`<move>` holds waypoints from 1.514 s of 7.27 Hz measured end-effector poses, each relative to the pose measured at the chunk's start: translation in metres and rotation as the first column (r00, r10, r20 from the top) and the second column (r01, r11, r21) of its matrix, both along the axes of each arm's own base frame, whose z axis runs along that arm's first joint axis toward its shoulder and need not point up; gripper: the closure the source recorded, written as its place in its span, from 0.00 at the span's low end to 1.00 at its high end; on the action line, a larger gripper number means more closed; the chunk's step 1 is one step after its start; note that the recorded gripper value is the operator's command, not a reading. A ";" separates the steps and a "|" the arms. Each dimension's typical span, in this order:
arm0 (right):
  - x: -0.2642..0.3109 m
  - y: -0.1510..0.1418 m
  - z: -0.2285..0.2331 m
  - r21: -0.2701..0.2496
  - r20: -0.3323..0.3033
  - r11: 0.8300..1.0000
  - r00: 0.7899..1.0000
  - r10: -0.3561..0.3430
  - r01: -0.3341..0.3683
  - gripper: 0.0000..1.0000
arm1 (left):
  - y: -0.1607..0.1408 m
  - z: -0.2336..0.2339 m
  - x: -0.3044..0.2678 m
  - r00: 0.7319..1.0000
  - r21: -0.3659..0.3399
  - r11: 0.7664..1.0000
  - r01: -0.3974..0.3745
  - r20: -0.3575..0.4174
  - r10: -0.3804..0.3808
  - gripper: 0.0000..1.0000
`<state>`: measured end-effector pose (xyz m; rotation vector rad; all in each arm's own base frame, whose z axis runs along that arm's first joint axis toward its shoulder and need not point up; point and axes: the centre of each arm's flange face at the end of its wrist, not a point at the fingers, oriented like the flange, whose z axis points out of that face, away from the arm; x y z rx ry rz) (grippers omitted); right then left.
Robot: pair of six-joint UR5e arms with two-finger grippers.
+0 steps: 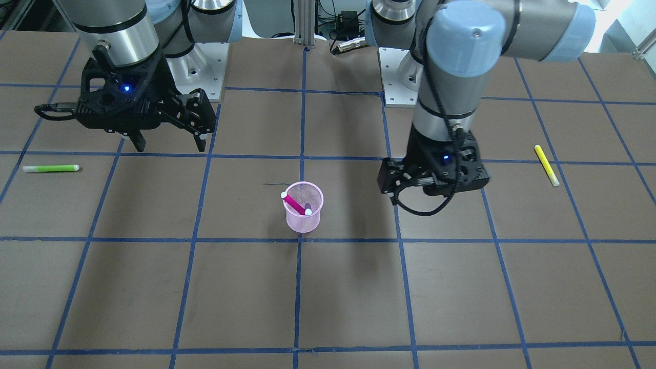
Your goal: Insert purple and pink pens into pink cup
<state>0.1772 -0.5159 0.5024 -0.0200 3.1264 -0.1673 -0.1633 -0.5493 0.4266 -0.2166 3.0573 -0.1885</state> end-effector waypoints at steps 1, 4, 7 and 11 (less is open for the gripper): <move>0.000 0.000 0.000 0.000 0.000 1.000 1.000 0.000 0.000 0.00 | 0.013 0.019 0.027 1.000 0.037 0.999 0.001 0.005 -0.001 0.00; 0.000 0.000 0.000 -0.002 0.001 1.000 1.000 0.000 0.000 0.00 | 0.052 0.056 0.043 1.000 0.056 0.998 -0.003 -0.002 0.003 0.00; 0.000 0.000 0.000 -0.003 0.001 1.000 1.000 0.000 0.000 0.00 | 0.064 0.055 0.048 0.994 0.068 0.992 0.106 0.003 -0.106 0.00; 0.000 0.000 0.000 -0.004 0.001 1.000 1.000 0.000 0.000 0.00 | 0.069 0.054 0.048 0.983 0.067 0.981 0.183 -0.031 -0.182 0.00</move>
